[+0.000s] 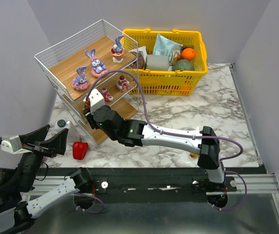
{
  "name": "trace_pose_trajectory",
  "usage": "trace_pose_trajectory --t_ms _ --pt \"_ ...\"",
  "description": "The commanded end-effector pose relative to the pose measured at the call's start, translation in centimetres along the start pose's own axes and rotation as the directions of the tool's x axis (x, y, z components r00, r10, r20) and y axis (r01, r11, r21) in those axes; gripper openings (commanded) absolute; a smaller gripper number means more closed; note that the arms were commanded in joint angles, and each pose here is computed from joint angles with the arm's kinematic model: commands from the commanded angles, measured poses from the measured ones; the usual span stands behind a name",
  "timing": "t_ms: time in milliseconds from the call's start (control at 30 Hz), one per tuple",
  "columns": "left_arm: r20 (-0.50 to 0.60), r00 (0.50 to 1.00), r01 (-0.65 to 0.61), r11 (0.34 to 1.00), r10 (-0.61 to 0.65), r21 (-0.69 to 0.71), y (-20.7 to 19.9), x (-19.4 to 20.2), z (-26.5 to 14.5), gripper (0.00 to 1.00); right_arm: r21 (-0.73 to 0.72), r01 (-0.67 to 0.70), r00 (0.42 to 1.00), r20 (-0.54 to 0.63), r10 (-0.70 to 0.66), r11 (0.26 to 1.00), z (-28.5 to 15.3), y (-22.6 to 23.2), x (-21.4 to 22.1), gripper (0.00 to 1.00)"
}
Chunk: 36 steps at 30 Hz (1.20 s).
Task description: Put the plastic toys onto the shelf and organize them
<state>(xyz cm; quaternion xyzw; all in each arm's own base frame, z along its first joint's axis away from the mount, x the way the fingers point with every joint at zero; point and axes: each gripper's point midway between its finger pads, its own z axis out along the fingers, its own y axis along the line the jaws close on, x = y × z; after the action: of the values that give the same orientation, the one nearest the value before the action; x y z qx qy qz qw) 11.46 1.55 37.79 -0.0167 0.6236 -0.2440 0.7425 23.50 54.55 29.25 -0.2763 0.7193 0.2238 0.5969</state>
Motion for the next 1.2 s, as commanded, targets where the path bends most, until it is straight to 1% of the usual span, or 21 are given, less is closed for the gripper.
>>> trace_pose_trajectory --t_ms 0,167,333,367,433,467,533,567,833,933,967,1033,1067,1167 --pt "0.115 0.989 0.098 0.995 -0.098 0.001 2.7 -1.8 -3.0 0.99 0.031 0.031 0.999 -0.019 -0.030 0.999 0.3 -0.4 0.1 0.22" --pt "0.115 0.988 0.103 0.995 -0.103 0.001 2.7 -1.8 -3.0 0.99 0.031 0.038 0.999 -0.040 -0.036 0.999 0.7 -0.4 0.9 0.32" --pt "0.117 0.987 0.107 0.994 -0.107 0.002 2.8 -1.9 -3.1 0.99 0.028 0.037 0.998 -0.042 -0.036 0.999 1.4 -0.3 1.1 0.38" --pt "0.116 0.988 0.105 0.994 -0.105 0.001 2.8 -1.9 -3.1 0.99 0.031 0.037 0.998 -0.042 -0.035 0.999 1.6 -0.4 1.1 0.41" --pt "0.118 0.987 0.111 0.994 -0.110 0.002 2.9 -2.0 -3.1 0.99 0.037 0.035 0.999 -0.041 -0.033 0.999 1.9 -0.6 1.1 0.43" --pt "0.116 0.987 0.110 0.994 -0.110 0.002 2.9 -2.0 -3.1 0.99 0.035 0.033 0.999 -0.040 -0.031 0.999 2.0 -0.5 1.1 0.46" --pt "0.115 0.987 0.109 0.994 -0.109 0.001 2.8 -1.9 -3.1 0.99 0.036 0.035 0.999 -0.037 -0.034 0.999 2.0 -0.5 1.0 0.47" --pt "0.117 0.987 0.112 0.994 -0.111 0.001 2.9 -2.0 -3.1 0.99 0.044 0.033 0.999 -0.035 -0.031 0.999 2.2 -0.7 0.9 0.50" --pt "0.116 0.987 0.115 0.993 -0.114 0.000 3.0 -2.0 -3.1 0.99 0.035 0.031 0.999 -0.042 -0.030 0.999 2.3 -0.8 1.0 0.59" --pt "0.114 0.987 0.114 0.993 -0.113 0.001 3.0 -1.9 -3.1 0.99 0.021 0.026 0.999 -0.036 -0.025 0.999 1.9 -0.7 0.5 0.66" --pt "0.113 0.987 0.116 0.993 -0.115 0.001 2.9 -1.9 -3.1 0.99 0.012 0.025 0.999 -0.036 -0.024 1.000 1.9 -0.6 0.4 0.71" --pt "0.115 0.987 0.117 0.993 -0.116 0.003 3.0 -1.9 -3.1 0.99 0.001 0.032 0.999 -0.029 -0.032 0.999 1.7 -0.5 0.0 0.76" --pt "0.116 0.986 0.119 0.993 -0.119 0.004 2.9 -2.0 -3.1 0.99 0.004 0.029 0.999 -0.025 -0.029 1.000 1.7 -0.5 -0.2 0.80" --pt "0.117 0.986 0.121 0.993 -0.120 0.005 2.9 -2.0 -3.1 0.99 -0.002 0.027 1.000 -0.011 -0.027 1.000 1.5 -0.5 -1.0 0.84"
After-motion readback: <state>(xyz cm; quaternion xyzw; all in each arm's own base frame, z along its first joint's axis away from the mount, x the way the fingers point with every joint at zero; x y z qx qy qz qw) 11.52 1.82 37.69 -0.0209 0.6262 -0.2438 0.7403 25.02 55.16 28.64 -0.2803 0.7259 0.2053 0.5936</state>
